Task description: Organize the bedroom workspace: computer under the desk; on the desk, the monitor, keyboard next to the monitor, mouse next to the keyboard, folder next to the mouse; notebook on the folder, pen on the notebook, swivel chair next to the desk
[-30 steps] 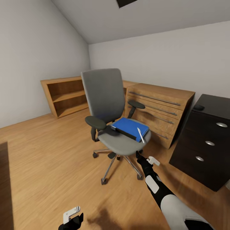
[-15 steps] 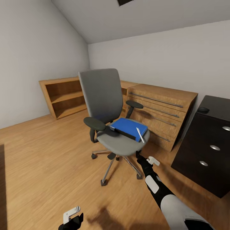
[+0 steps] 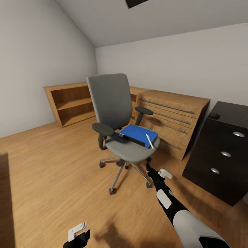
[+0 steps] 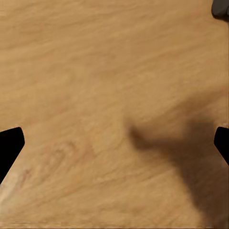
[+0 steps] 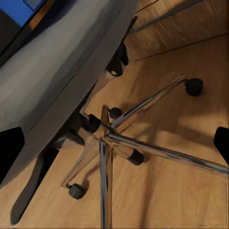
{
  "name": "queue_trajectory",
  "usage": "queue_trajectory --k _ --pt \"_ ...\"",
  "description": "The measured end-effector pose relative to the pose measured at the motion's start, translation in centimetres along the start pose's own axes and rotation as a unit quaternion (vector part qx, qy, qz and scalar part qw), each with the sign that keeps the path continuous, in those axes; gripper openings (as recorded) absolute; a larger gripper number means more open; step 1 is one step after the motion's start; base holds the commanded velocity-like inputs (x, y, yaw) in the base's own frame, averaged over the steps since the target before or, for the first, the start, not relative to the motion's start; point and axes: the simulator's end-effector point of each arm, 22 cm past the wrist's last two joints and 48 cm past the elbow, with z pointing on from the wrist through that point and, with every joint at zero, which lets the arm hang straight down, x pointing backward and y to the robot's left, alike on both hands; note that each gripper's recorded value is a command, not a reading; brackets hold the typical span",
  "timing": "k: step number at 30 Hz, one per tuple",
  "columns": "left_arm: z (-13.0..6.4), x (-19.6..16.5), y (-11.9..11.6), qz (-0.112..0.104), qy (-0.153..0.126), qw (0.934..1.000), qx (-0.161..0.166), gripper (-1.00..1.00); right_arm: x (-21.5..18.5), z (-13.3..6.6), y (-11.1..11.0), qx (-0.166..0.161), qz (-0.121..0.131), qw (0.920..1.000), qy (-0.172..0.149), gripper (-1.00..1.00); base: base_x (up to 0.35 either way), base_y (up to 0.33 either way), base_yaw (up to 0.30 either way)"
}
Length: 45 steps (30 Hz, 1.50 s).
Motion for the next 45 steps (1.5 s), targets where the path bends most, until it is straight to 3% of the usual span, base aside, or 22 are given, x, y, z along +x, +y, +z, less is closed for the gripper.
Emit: queue_trajectory --k 22,32,37,42,45 --pt "0.0 0.0 -0.1 0.0 0.0 1.0 0.001 1.0 0.3 -0.1 -0.2 0.002 0.0 1.0 0.003 1.0 -0.294 -0.013 0.0" --pt "0.0 0.0 -0.2 -0.001 0.001 1.0 0.002 1.0 1.4 -0.6 -1.6 0.018 -0.005 0.9998 0.008 1.0 -0.114 -0.079 0.0" --pt "0.0 0.0 -0.2 -0.001 0.0 1.0 0.003 1.0 3.2 -1.3 -2.9 0.033 -0.007 0.9991 0.026 1.0 -0.011 -0.011 0.0" --pt "0.0 0.0 -0.3 -0.002 0.0 1.0 0.004 1.0 5.4 -2.4 -4.7 0.049 -0.025 0.9973 0.05 1.0 -0.003 -0.003 0.0" --pt "-0.2 -0.5 -0.5 -0.002 -0.005 1.0 0.007 1.0 6.1 -3.3 -5.9 0.05 -0.062 0.9948 0.063 1.0 0.0 0.0 0.0"
